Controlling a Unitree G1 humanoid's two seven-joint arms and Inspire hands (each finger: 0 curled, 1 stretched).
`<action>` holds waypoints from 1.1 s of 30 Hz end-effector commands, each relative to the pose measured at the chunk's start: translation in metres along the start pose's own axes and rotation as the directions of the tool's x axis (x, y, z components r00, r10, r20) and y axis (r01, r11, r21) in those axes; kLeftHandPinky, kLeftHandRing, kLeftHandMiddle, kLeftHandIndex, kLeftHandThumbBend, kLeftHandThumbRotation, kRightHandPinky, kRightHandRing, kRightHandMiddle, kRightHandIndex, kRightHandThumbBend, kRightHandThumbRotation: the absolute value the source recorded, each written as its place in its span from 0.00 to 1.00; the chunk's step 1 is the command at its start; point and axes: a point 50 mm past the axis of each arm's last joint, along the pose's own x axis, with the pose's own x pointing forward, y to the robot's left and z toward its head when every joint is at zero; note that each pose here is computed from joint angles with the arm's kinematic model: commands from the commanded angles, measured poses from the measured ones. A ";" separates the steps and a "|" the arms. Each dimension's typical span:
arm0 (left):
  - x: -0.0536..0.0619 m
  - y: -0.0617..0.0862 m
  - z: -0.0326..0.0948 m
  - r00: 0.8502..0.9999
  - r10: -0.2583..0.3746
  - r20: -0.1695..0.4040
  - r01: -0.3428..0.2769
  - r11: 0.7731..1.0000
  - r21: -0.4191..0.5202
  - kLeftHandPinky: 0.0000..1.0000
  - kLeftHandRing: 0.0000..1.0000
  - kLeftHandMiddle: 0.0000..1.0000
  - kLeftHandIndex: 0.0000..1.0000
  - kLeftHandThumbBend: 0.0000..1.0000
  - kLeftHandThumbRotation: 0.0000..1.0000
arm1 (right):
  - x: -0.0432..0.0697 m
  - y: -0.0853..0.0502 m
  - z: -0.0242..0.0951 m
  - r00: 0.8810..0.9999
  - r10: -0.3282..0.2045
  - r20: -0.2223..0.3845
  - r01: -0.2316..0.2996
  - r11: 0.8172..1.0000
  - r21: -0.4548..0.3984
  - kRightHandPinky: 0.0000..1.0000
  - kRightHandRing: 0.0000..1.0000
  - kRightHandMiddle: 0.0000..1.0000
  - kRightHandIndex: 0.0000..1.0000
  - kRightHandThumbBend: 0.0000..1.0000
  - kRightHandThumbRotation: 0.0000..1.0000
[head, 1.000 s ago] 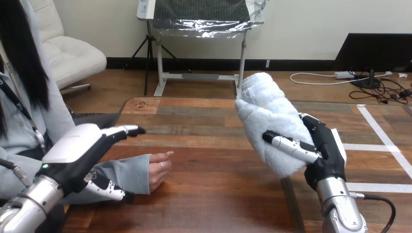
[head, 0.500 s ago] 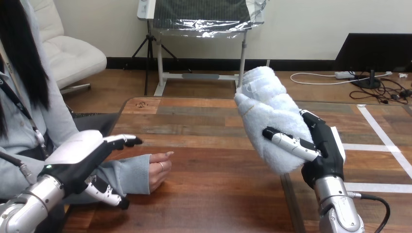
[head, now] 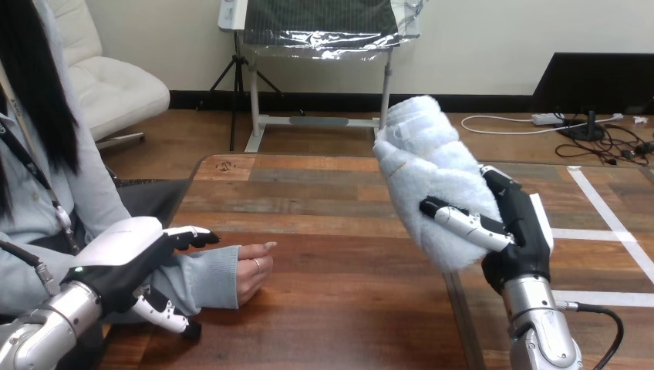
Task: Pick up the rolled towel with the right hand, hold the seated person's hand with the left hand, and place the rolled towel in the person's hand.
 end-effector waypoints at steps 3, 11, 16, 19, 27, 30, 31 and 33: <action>0.013 0.021 0.005 0.998 0.055 0.034 -0.057 0.997 0.049 0.76 0.80 0.80 0.80 1.00 0.17 | 0.014 0.003 0.024 0.989 0.015 0.149 -0.017 1.000 0.011 0.27 0.31 0.42 0.44 0.88 0.00; 0.012 0.019 0.005 0.997 0.062 0.041 -0.064 0.996 0.057 0.73 0.77 0.77 0.78 1.00 0.18 | 0.011 0.003 0.025 0.985 0.019 0.172 -0.021 1.000 0.012 0.27 0.31 0.40 0.44 0.90 0.02; 0.013 0.018 0.004 0.997 0.064 0.033 -0.066 0.996 0.059 0.69 0.73 0.74 0.75 1.00 0.17 | 0.011 0.002 0.026 0.982 0.023 0.185 -0.026 1.000 0.013 0.27 0.31 0.40 0.44 0.91 0.04; 0.013 0.017 0.004 0.998 0.063 0.027 -0.065 0.996 0.058 0.66 0.70 0.72 0.73 1.00 0.17 | 0.010 0.002 0.027 0.981 0.026 0.194 -0.030 0.999 0.014 0.27 0.31 0.40 0.44 0.92 0.05; 0.014 0.016 0.005 0.997 0.074 0.026 -0.075 0.995 0.063 0.53 0.59 0.64 0.66 1.00 0.12 | 0.010 0.002 0.029 0.977 0.039 0.211 -0.044 0.999 0.015 0.27 0.31 0.40 0.45 0.92 0.06; 0.014 0.016 0.006 0.996 0.083 0.032 -0.085 0.995 0.052 0.47 0.54 0.60 0.63 1.00 0.09 | 0.010 0.002 0.029 0.976 0.039 0.213 -0.043 0.999 0.015 0.27 0.30 0.39 0.45 0.93 0.07; 0.014 0.016 0.007 0.996 0.087 0.037 -0.089 0.995 0.051 0.47 0.54 0.60 0.63 1.00 0.09 | 0.009 0.002 0.029 0.976 0.040 0.213 -0.044 0.999 0.015 0.27 0.30 0.39 0.45 0.93 0.07; 0.014 0.016 0.007 0.995 0.090 0.043 -0.092 0.994 0.051 0.45 0.52 0.57 0.60 1.00 0.07 | 0.009 0.002 0.029 0.976 0.041 0.214 -0.046 0.999 0.015 0.26 0.30 0.39 0.45 0.93 0.07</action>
